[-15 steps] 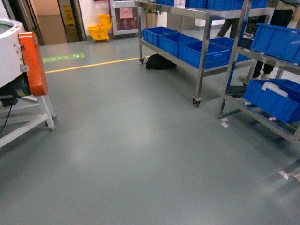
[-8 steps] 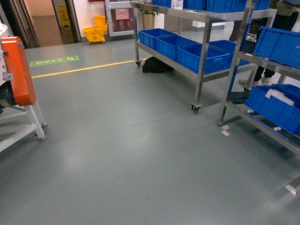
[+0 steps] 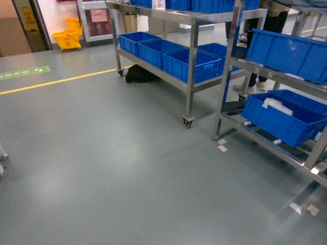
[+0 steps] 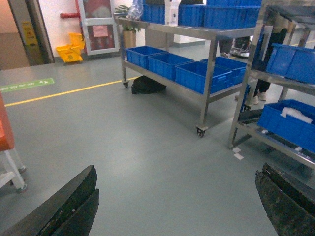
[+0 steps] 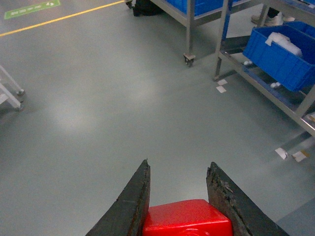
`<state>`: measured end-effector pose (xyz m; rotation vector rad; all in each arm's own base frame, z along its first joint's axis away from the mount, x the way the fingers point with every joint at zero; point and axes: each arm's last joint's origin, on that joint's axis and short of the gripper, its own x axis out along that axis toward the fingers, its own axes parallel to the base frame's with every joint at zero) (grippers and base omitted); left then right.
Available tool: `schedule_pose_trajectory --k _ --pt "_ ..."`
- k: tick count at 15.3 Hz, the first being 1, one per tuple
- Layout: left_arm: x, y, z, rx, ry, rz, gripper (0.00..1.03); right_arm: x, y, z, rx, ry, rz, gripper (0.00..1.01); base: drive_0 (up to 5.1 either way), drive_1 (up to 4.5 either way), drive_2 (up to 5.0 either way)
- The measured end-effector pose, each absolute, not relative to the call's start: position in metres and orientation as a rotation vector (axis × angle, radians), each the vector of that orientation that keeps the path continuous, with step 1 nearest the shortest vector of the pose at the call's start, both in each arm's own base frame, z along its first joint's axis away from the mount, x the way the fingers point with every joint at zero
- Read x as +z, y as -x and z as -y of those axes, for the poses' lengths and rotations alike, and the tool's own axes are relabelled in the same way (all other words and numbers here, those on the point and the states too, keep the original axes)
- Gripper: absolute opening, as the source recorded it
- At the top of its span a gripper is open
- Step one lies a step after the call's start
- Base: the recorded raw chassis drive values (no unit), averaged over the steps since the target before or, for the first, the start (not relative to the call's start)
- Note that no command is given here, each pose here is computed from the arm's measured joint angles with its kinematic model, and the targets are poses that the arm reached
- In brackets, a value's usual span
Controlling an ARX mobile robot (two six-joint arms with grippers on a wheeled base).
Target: Pick red block from blue box to shelf
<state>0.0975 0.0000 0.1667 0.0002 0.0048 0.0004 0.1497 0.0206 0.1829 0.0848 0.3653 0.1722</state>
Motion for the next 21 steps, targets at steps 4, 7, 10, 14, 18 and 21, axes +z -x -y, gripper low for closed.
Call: schedule_pose_trajectory --k 4,7,10,14,18,21 --pt "0.1673 -0.0975 0.0000 0.000 0.000 0.001 0.98 0.1833 -0.1497 -0.0206 0.172 -0.085 -0.361 0.28 -0.6 3.65 -4.8" --pt "0.1671 -0.0975 0.0000 0.000 0.000 0.000 0.98 0.1832 -0.1497 -0.0206 0.172 -0.085 -0.363 0.28 -1.5 -1.45 -1.5" --pt "0.1671 -0.0975 0.0000 0.000 0.000 0.000 0.98 0.1833 -0.1497 -0.0206 0.172 -0.085 -0.362 0.28 -1.5 -1.45 -1.5" --pt "0.1671 -0.0975 0.0000 0.001 0.000 0.000 0.98 0.1833 -0.1497 -0.0206 0.172 -0.085 -0.362 0.28 -1.5 -1.45 -1.5" --pt "0.1672 -0.0975 0.0000 0.000 0.000 0.000 0.98 0.1833 -0.1497 -0.0206 0.172 -0.084 -0.362 0.28 -1.5 -1.45 -1.5" --pt "0.1672 -0.0975 0.0000 0.000 0.000 0.000 0.98 0.1832 -0.1497 -0.0206 0.172 -0.085 -0.363 0.28 -1.3 -1.31 -1.3"
